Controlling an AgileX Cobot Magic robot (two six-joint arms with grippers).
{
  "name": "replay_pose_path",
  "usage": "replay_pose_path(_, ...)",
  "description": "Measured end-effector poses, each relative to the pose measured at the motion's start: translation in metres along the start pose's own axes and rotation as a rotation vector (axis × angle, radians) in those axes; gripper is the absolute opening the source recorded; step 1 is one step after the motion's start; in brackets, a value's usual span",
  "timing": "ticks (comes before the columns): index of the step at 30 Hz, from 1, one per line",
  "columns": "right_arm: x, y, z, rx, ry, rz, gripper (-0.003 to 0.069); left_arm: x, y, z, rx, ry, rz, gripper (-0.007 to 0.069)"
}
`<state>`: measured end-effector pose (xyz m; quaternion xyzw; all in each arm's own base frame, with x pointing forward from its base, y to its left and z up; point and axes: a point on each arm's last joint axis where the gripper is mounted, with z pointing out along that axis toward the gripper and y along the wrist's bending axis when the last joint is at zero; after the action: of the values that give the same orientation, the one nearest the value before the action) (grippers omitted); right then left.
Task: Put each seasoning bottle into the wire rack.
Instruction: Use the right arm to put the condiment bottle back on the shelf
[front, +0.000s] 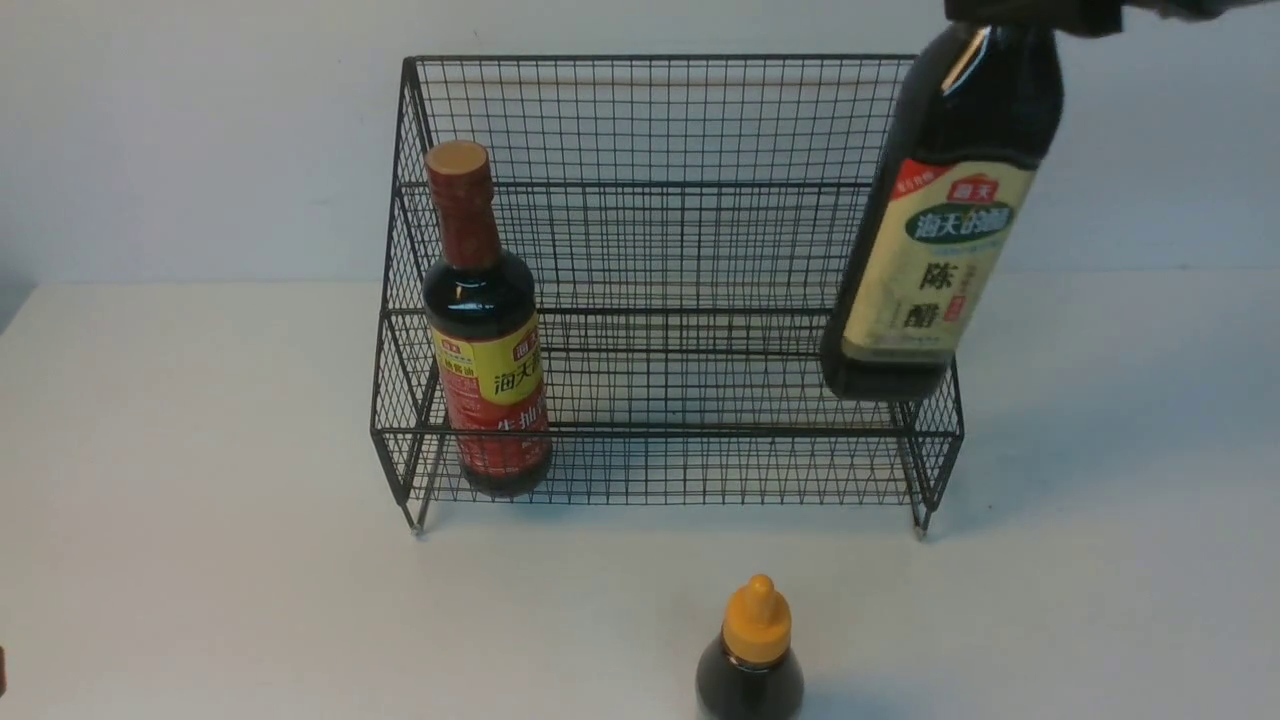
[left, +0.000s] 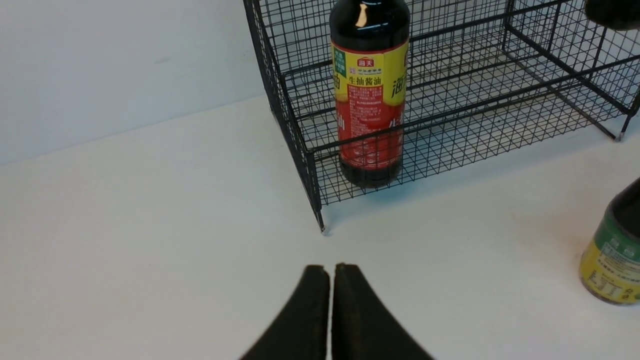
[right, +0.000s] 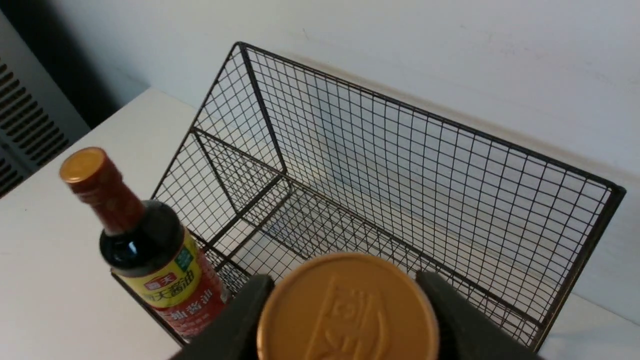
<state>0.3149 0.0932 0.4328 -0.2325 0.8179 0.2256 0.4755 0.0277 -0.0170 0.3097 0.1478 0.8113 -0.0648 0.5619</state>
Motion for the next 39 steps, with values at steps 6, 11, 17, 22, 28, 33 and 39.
replay_pose_path(6, 0.012, -0.019, 0.033, 0.011, 0.063, 0.046, 0.0326, 0.0, 0.0, 0.0, -0.002, 0.001, 0.002, -0.0005)
replay_pose_path(11, 0.02, -0.025, 0.042, 0.03, 0.116, 0.027, 0.0326, 0.0, 0.0, 0.0, -0.003, 0.001, 0.003, -0.0005)
replay_pose_path(17, 0.027, -0.027, 0.041, 0.053, 0.197, 0.029, 0.0326, 0.0, 0.0, 0.0, -0.005, 0.001, 0.004, -0.0005)
replay_pose_path(22, 0.033, -0.028, 0.04, 0.069, 0.264, 0.071, 0.0326, 0.0, 0.0, 0.0, -0.005, 0.001, 0.004, -0.0005)
replay_pose_path(28, 0.045, -0.029, 0.044, 0.077, 0.308, 0.119, 0.0326, 0.0, 0.0, 0.0, -0.005, 0.001, -0.002, -0.0005)
replay_pose_path(33, 0.05, -0.017, 0.053, 0.065, 0.336, 0.073, 0.0326, 0.0, 0.0, 0.0, -0.005, 0.001, -0.002, -0.0005)
replay_pose_path(39, 0.05, -0.002, 0.059, 0.045, 0.339, 0.023, 0.0325, 0.0, 0.0, 0.0, -0.005, 0.002, -0.002, -0.0005)
